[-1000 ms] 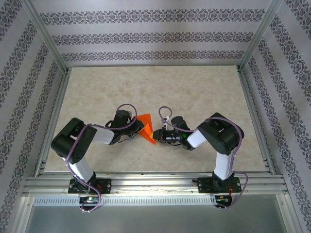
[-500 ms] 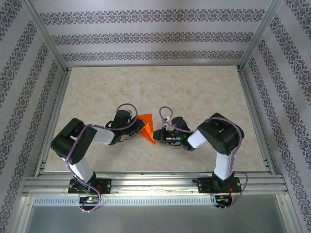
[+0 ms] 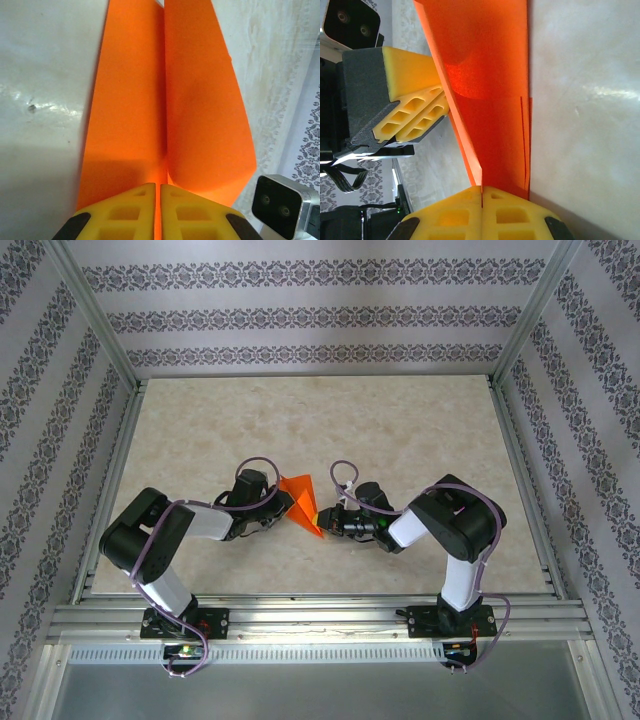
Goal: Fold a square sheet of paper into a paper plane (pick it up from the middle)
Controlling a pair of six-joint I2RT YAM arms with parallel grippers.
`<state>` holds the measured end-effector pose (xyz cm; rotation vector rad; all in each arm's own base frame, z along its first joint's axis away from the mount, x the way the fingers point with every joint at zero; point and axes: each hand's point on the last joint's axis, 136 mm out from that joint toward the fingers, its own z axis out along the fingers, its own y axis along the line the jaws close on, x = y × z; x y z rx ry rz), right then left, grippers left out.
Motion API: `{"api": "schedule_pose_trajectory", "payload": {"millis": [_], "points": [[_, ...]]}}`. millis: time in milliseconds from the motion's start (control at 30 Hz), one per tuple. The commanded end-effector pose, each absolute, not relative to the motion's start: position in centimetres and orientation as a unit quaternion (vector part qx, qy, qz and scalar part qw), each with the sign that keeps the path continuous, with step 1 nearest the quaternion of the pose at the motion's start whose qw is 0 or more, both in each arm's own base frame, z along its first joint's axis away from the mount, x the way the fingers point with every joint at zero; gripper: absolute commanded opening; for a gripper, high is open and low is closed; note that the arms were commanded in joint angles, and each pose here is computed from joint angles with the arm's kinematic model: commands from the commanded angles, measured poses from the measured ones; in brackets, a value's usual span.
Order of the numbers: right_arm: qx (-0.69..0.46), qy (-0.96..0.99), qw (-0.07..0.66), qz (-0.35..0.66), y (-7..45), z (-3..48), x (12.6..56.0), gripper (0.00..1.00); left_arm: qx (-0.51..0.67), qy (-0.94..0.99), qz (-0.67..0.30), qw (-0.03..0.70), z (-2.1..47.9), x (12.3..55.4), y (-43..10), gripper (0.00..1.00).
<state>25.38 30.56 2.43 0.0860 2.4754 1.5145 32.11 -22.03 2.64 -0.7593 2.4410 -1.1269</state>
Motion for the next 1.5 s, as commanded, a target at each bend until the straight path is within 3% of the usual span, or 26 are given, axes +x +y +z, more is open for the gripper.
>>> {"api": "schedule_pose_trajectory", "payload": {"millis": [0, 1467], "points": [[0.049, 0.865, 0.114, 0.487, 28.9, 0.7, 24.9, 0.00, -0.262, 0.874, -0.379, 0.155, 1.5, 30.5, -21.9, 0.10], [0.045, 0.859, 0.090, 0.502, 29.5, 1.0, 24.1, 0.00, -0.276, 0.884, -0.343, 0.157, 0.3, 27.8, -20.2, 0.03]]}}
